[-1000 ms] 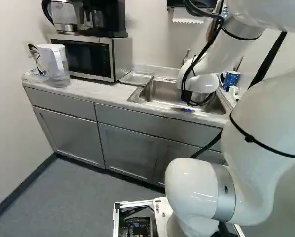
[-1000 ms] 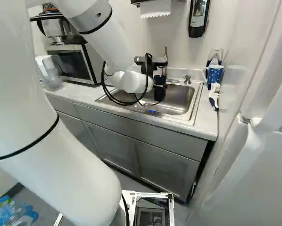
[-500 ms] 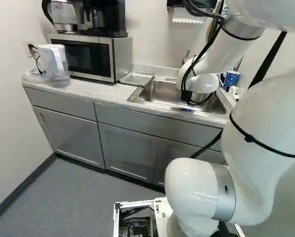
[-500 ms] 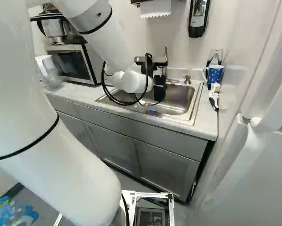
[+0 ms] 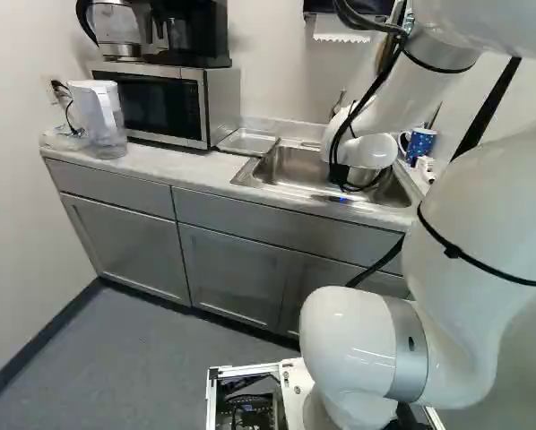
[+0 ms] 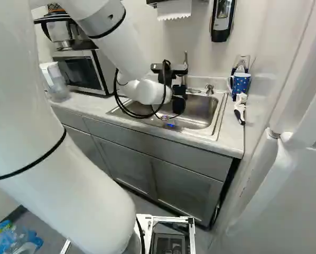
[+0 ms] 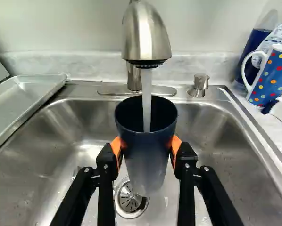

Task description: Rinse the cup and place it in the tray

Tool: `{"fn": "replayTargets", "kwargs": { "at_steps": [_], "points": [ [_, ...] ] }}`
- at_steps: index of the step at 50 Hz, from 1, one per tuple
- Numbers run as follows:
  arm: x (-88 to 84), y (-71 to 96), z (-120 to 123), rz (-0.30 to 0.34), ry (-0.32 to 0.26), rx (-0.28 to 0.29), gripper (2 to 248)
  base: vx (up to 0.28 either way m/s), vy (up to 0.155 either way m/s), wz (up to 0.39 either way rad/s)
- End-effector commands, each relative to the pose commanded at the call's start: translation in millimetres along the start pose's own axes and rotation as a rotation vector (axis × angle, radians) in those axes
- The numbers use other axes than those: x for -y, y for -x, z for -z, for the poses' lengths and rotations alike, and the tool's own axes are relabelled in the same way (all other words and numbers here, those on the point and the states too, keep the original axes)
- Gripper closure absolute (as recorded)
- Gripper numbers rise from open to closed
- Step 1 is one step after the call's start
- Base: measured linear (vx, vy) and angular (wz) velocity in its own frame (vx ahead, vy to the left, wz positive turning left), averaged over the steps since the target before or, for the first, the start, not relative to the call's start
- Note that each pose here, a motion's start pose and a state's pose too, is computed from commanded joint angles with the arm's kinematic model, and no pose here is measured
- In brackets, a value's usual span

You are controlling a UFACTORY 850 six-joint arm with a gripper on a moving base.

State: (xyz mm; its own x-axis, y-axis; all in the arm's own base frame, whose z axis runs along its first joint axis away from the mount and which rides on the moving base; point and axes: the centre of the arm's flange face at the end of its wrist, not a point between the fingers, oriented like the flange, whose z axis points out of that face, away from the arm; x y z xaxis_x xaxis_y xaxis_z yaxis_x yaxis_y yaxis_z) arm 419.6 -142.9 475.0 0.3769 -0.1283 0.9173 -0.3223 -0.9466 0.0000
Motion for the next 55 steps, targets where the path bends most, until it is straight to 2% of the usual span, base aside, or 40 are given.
{"fn": "replayTargets", "kwargs": {
  "at_steps": [55],
  "points": [
    [0.0,0.0,0.0,0.0,0.0,0.0,129,0.0,0.0,0.0]
  ]
}}
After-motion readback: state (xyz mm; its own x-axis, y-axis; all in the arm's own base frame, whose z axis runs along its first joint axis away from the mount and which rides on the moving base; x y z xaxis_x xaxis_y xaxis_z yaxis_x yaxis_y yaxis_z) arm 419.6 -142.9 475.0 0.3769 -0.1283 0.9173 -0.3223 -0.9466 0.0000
